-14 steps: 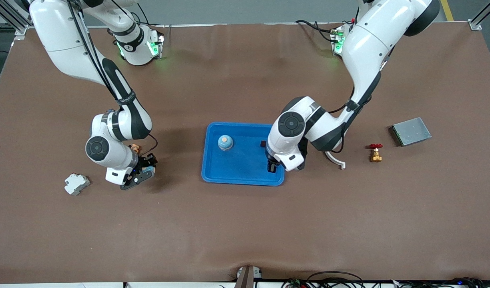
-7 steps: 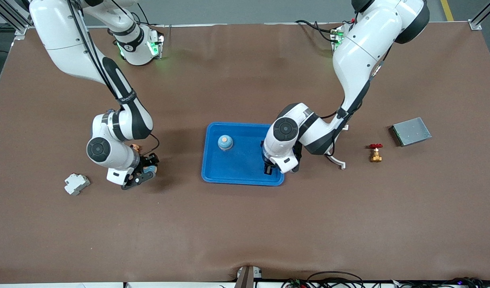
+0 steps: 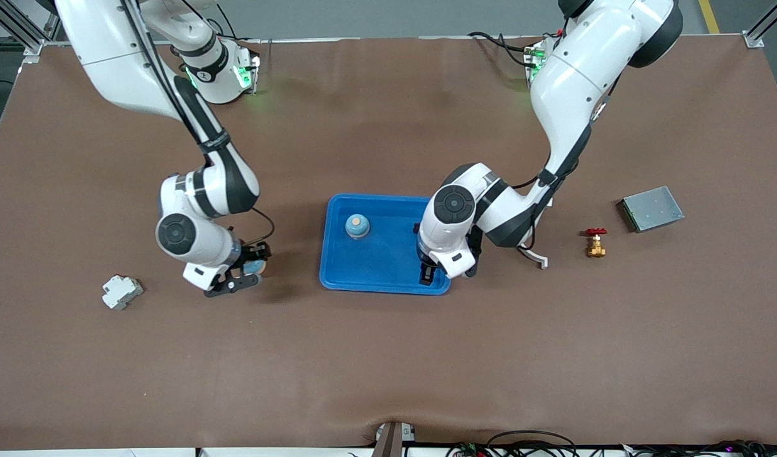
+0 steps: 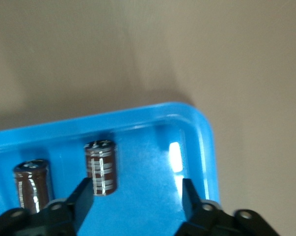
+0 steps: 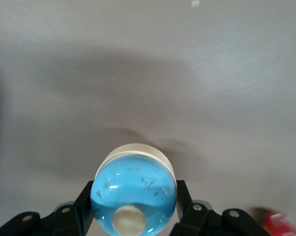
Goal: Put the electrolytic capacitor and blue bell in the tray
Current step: 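Carry the second bell to the tray while the left gripper withdraws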
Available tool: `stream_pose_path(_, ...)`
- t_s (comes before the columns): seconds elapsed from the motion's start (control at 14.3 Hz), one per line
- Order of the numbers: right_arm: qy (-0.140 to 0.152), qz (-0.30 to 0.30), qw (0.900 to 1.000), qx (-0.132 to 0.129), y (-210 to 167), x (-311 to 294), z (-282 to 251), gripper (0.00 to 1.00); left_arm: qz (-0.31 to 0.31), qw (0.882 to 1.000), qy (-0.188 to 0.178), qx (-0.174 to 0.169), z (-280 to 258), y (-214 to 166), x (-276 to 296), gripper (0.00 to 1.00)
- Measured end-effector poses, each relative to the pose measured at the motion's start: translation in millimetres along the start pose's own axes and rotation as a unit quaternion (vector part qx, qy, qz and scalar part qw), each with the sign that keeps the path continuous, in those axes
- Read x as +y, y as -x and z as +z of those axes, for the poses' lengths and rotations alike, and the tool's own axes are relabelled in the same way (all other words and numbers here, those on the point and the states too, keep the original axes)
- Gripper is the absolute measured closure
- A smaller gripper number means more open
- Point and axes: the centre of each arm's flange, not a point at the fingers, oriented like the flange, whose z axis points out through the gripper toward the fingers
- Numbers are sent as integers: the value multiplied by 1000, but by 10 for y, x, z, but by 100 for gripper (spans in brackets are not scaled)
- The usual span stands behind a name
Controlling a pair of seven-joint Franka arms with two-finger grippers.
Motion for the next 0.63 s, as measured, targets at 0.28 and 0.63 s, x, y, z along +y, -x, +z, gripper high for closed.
stream_pose_path(0.28, -3, 76, 997, 3, 71, -784, -17, 32, 43, 998, -5, 41, -836, -269, 87, 0)
stream_pose_path(0.63, -6, 151, 988, 19, 140, -1494, -138, 32, 223, 970, -47, 85, -1627, -580, -24, 0)
